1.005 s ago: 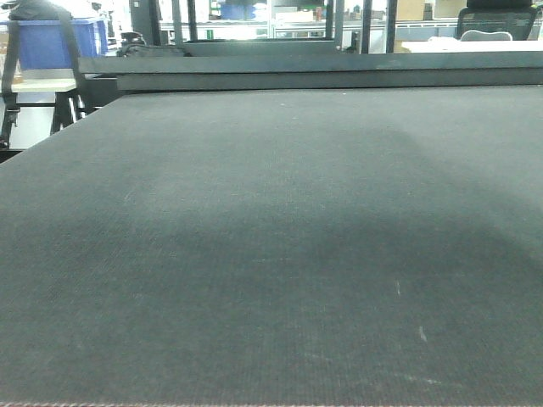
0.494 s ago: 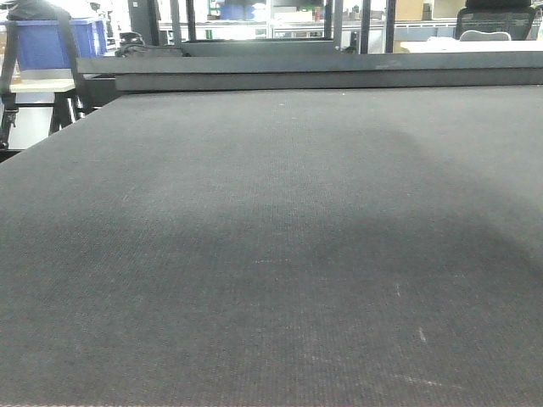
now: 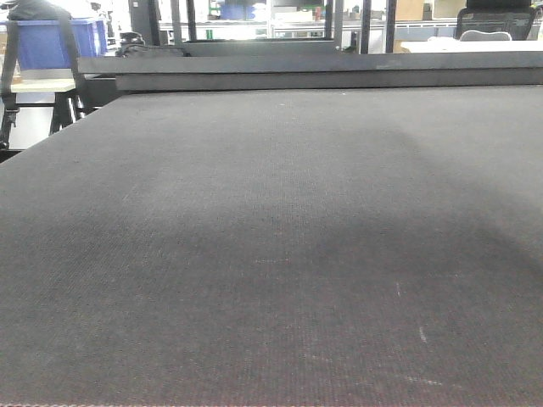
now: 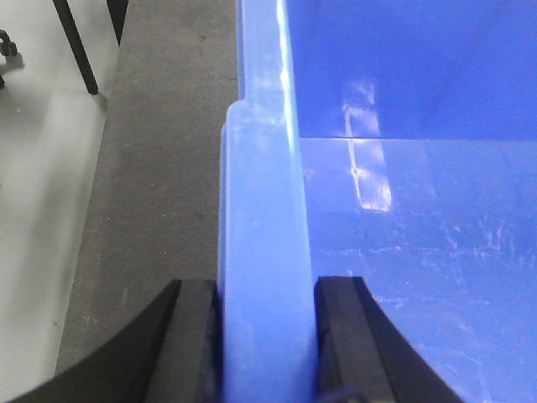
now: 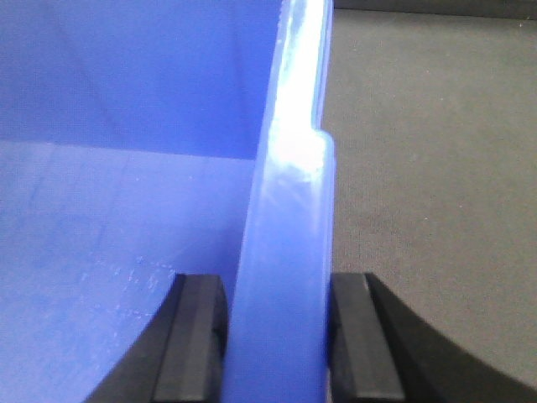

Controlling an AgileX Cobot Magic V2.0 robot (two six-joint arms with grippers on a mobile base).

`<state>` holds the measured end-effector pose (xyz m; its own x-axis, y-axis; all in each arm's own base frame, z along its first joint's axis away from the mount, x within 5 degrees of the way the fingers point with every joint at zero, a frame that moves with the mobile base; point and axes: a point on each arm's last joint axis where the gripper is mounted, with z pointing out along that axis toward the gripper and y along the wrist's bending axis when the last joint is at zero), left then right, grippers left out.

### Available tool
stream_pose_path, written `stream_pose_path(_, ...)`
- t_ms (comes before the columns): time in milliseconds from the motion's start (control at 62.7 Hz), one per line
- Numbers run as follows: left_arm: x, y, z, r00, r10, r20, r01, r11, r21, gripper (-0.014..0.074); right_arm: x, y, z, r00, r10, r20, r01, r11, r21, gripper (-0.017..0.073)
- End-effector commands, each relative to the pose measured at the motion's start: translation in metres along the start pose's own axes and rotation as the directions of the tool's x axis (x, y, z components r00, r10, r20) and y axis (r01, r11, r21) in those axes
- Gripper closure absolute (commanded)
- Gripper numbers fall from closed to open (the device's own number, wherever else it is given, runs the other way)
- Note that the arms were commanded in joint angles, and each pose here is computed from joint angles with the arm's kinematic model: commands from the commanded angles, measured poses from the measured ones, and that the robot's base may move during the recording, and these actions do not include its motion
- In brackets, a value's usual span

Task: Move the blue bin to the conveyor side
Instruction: 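Drive up to the red-framed conveyor holding the blue bin, then lower the blue bin onto the grey conveyor belt with both grippers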

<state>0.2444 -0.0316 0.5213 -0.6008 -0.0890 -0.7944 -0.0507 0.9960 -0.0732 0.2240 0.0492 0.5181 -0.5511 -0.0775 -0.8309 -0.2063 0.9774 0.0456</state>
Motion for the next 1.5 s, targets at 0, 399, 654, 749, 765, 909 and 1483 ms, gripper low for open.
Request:
stream_pose_path(0,-0.010,0.000,-0.014,0.991,0.006,0.133,-0.007,1.000,0.009,0.0613,-0.015,0.002,-0.017,0.981,-0.028,0.191,0.029,1.000,-0.005,0.0638)
stream_pose_path(399,-0.013,-0.009,0.027,0.998,0.009,0.063,-0.010,1.000,0.026,0.0613,-0.011,0.001,0.027,0.996,-0.025,0.086,0.026,1.000,-0.004,0.0638)
stream_pose_path(654,-0.020,-0.020,0.088,0.999,0.026,0.047,-0.028,0.999,0.028,0.0613,-0.008,-0.001,0.087,0.995,-0.021,0.098,0.021,1.000,-0.001,0.0638)
stream_pose_path(749,-0.017,-0.024,0.116,0.999,0.024,0.023,-0.025,0.999,0.027,0.0613,-0.001,-0.002,0.112,0.997,-0.019,0.073,0.019,1.000,0.000,0.0638)
stream_pose_path(765,-0.016,-0.024,0.121,1.000,0.026,0.017,-0.026,0.999,0.026,0.0613,-0.001,-0.002,0.116,0.997,-0.019,0.078,0.019,1.000,0.000,0.0638)
stream_pose_path(909,-0.004,-0.028,0.160,0.999,0.028,-0.028,-0.028,0.999,0.022,0.0613,0.004,-0.003,0.145,0.993,-0.017,0.116,0.017,1.000,0.002,0.0638)
stream_pose_path(1483,0.039,-0.030,0.219,0.998,0.067,0.015,-0.068,0.996,0.051,0.0613,0.023,-0.006,0.216,1.000,-0.013,0.025,0.013,1.000,0.006,0.0638)
